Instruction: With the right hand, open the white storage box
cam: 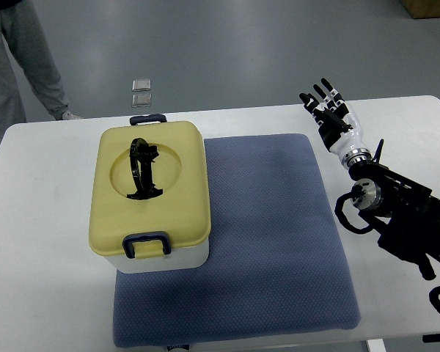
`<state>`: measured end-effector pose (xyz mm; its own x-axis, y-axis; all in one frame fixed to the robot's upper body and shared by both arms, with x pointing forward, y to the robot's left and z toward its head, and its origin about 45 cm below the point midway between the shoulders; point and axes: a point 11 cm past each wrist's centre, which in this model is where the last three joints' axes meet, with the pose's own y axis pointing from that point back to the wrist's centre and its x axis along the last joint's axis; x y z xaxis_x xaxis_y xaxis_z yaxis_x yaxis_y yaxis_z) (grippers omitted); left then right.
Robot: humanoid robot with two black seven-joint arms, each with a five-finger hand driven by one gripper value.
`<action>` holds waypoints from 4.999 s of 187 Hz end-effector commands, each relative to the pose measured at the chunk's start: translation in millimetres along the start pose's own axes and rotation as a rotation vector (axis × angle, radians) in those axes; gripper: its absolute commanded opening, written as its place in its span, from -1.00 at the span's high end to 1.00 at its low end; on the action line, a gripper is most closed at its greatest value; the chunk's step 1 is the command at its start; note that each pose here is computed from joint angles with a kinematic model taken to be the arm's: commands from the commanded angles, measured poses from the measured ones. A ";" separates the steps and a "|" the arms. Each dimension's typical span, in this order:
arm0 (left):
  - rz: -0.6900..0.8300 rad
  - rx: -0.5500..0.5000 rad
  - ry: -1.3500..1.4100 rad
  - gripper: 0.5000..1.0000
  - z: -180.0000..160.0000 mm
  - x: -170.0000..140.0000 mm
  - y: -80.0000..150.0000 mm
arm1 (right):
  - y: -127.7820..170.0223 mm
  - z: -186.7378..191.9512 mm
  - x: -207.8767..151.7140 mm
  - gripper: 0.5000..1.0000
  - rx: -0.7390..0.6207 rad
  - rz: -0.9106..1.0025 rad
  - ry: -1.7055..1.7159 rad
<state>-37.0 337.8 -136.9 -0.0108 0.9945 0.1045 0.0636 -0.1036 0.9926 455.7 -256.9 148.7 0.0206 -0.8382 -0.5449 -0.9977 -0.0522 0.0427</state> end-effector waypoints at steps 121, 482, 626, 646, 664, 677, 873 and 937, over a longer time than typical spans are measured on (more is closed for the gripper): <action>0.000 0.000 0.000 -1.00 0.0 0.0 0.0 | -36.5 -115.8 -215.8 -0.70 0.212 -0.797 0.674; 0.000 0.000 0.000 -1.00 0.0 0.0 0.0 | 51.2 -27.3 -343.9 0.08 0.272 -1.714 1.925; 0.000 -0.001 0.000 -1.00 0.9 0.0 0.0 | 60.3 -19.9 -344.6 0.74 0.268 -1.753 1.897; 0.000 0.000 0.000 -1.00 0.0 0.0 0.0 | 61.5 -18.2 -345.5 0.82 0.264 -1.760 1.894; 0.000 -0.001 0.000 -1.00 0.9 0.0 0.0 | 62.3 -16.8 -345.9 0.90 0.262 -1.764 1.890; 0.000 0.000 0.000 -1.00 0.0 0.0 0.0 | 62.7 -16.6 -346.7 1.00 0.264 -1.765 1.888; 0.000 -0.001 0.000 -1.00 0.9 0.0 0.0 | -6.5 -161.1 -237.4 1.00 0.154 -1.262 1.969; 0.000 0.000 0.000 -1.00 0.0 0.0 0.0 | -8.0 -119.1 -123.0 1.00 -0.011 -1.120 1.913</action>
<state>-36.8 337.8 -136.9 -0.0109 0.9945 0.1044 0.0634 -0.1036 0.9926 473.1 -206.3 343.0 0.4058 0.1670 0.8986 -0.5295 -0.7584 0.3801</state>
